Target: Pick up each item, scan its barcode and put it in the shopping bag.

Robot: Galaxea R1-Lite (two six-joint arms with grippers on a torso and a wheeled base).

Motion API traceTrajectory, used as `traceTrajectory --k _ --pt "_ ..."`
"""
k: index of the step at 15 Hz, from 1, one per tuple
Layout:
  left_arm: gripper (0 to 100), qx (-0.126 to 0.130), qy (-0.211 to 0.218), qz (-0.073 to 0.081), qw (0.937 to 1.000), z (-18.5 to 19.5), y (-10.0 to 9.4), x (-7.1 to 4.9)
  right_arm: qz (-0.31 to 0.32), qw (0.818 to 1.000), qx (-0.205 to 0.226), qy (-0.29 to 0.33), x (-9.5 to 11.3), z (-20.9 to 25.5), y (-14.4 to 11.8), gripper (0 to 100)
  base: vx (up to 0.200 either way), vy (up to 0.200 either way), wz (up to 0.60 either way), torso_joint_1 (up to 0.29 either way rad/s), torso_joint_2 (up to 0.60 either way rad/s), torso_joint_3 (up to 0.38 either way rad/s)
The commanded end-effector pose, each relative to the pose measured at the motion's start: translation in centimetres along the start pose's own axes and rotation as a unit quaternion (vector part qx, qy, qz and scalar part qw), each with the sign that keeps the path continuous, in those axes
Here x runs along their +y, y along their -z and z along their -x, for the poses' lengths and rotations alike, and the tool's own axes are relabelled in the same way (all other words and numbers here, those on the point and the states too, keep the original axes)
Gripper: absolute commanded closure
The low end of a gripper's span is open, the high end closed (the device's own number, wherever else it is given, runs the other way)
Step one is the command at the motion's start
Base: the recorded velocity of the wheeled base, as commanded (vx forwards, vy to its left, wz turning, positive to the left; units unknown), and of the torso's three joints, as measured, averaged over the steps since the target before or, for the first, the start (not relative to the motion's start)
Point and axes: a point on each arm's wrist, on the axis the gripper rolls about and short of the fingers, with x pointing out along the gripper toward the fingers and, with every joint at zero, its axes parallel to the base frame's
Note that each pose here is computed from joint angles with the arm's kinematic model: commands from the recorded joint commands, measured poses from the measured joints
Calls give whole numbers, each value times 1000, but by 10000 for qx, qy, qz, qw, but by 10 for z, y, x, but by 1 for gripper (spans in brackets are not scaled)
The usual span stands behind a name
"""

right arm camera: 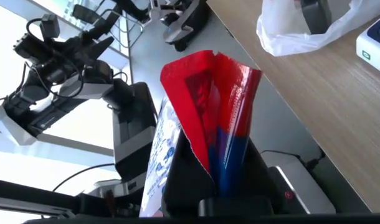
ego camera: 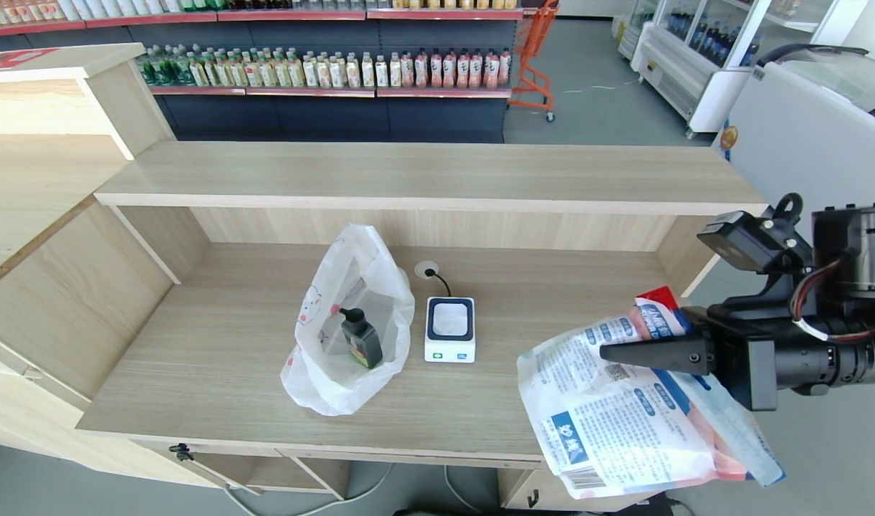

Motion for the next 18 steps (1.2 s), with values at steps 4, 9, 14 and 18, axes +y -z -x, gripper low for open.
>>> traceTrajectory --k 4,9,14,18 --pt "0 -3 -1 1 10000 0 0 0 15 10000 3 -6 2 0 1 100 0 0 0 0 0 0" --pt "0 -3 -1 1 10000 0 0 0 128 9999 -34 31 5 3 0 100 0 0 0 0 0 0" --pt "0 -3 -1 1 10000 0 0 0 3128 9023 989 2796 -51 31 14 100 0 0 0 0 0 0" --pt "0 -3 -1 1 10000 0 0 0 4562 8184 883 3380 -70 37 4 100 0 0 0 0 0 0"
